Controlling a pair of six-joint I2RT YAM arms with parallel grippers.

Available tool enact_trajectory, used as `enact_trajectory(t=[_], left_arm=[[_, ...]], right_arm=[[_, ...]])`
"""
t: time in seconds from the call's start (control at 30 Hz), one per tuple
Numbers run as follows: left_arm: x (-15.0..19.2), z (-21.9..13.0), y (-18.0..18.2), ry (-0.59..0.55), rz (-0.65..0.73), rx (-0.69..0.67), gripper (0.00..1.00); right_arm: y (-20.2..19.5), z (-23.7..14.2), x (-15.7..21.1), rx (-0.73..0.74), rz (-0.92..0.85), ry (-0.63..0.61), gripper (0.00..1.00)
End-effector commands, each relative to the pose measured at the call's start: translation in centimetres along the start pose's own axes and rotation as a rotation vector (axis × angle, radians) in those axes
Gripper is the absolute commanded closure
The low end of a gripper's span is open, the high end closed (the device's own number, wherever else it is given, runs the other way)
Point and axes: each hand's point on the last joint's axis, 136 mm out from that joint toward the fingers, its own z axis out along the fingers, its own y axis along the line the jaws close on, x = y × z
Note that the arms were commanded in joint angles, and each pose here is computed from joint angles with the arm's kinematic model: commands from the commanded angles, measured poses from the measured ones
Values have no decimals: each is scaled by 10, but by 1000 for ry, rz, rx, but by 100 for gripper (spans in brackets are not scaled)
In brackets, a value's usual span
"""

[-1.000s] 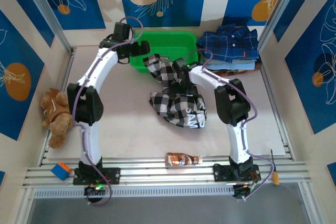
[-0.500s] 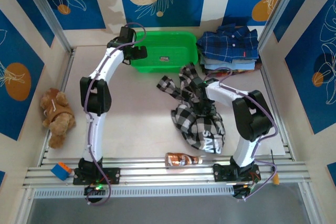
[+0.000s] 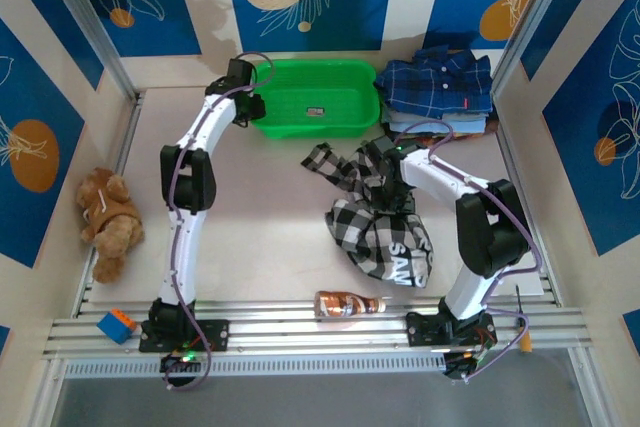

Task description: Fold and stack the long sleeve shirts

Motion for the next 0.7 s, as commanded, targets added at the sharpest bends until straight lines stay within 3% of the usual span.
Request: enact_trajectory(t=[0.0, 0.17, 0.23, 0.33, 0.5, 0.67], left_arm=[[-1, -29, 26, 14, -26, -59, 88], [24, -80, 66, 31, -143, -173, 98], [46, -101, 91, 35, -268, -220, 100], [88, -133, 137, 20, -558, -287, 100], [137, -201, 192, -198, -1020, -399, 100], [152, -260, 223, -405, -1276, -577, 100]], right_arm=[[15, -4, -3, -47, -37, 20, 70], [24, -2, -8, -81, -54, 24, 73], [26, 0, -10, -95, -59, 23, 73], [30, 1, -14, -124, -64, 20, 73], [41, 1, -24, -177, -89, 17, 73], [53, 0, -36, -212, -135, 12, 73]])
